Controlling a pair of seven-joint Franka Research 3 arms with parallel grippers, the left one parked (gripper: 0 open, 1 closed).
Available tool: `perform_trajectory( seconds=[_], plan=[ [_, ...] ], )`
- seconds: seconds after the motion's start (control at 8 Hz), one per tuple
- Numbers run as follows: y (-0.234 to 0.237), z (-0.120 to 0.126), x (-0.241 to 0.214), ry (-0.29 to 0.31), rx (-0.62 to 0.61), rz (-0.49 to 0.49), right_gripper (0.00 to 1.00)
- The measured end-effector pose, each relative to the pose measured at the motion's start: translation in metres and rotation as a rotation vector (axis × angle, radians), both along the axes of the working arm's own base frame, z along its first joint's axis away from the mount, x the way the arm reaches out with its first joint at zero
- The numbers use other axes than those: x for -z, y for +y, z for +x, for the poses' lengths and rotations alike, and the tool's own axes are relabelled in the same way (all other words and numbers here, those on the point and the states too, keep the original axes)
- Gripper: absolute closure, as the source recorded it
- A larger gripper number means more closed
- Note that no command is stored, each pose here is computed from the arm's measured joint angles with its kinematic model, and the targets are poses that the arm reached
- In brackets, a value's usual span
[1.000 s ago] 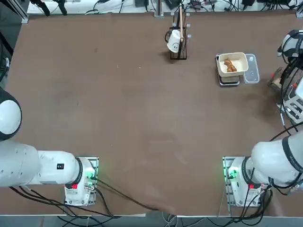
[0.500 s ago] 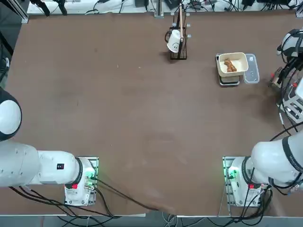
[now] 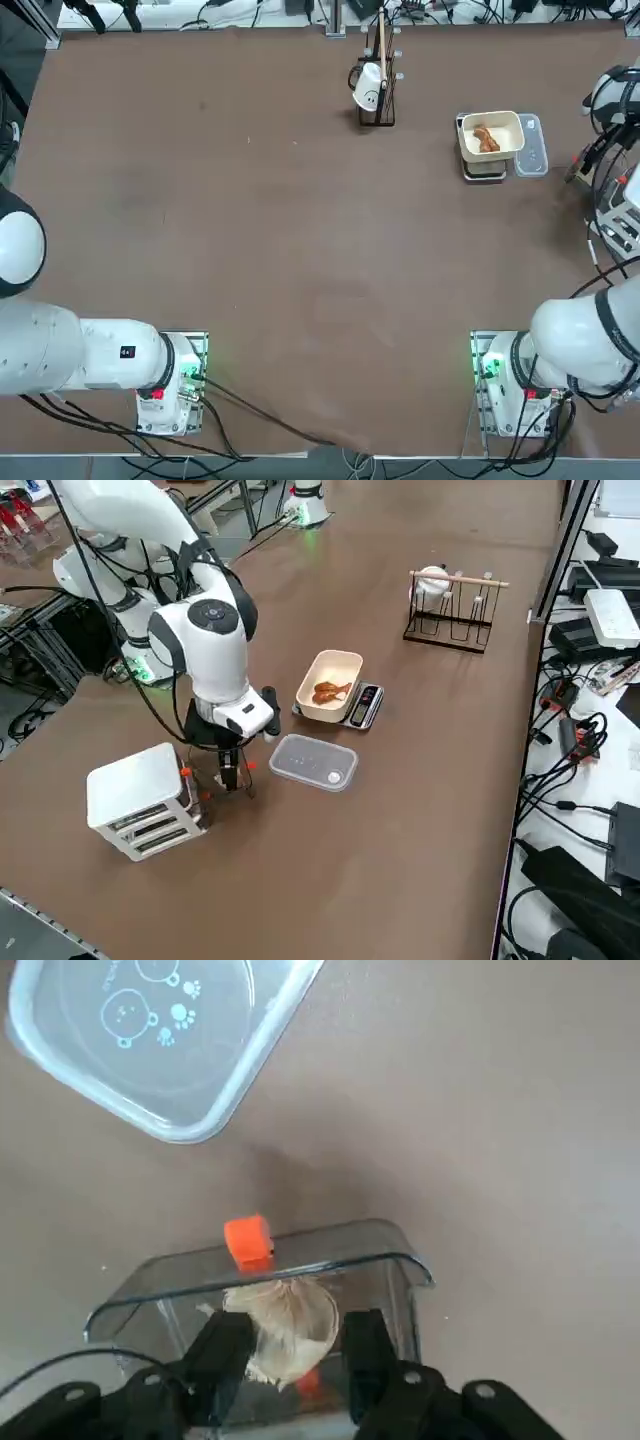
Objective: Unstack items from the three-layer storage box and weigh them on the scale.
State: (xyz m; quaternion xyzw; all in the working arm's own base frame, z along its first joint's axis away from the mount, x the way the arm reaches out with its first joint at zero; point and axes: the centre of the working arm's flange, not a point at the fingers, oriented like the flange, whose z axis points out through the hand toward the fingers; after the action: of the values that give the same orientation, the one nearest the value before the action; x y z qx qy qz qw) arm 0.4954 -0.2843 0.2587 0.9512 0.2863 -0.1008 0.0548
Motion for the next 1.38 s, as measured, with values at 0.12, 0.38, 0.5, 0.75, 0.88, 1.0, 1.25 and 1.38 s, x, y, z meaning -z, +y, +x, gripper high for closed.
perform_trajectory(
  seconds=[0.12,0.38,0.5,0.75,0.88,1.0,1.25,1.38],
  plan=[
    [0.0003,-0.0004,0.0014,0.002,0.001,0.001,0.41],
    [0.0002,-0.0003,-0.0001,-0.001,0.002,0.000,0.41],
    [0.0001,-0.0002,-0.0005,-0.002,0.002,0.000,0.41],
    [0.0002,-0.0007,-0.0003,0.002,0.003,0.001,0.41],
    [0.0006,-0.0022,0.0002,0.014,0.006,0.005,0.41],
    [0.0008,-0.0036,0.0003,0.025,0.009,0.009,0.39],
    [0.0008,-0.0041,0.0002,0.028,0.010,0.010,0.39],
    [0.0005,-0.0039,0.0005,0.025,0.010,0.010,0.39]
  ],
)
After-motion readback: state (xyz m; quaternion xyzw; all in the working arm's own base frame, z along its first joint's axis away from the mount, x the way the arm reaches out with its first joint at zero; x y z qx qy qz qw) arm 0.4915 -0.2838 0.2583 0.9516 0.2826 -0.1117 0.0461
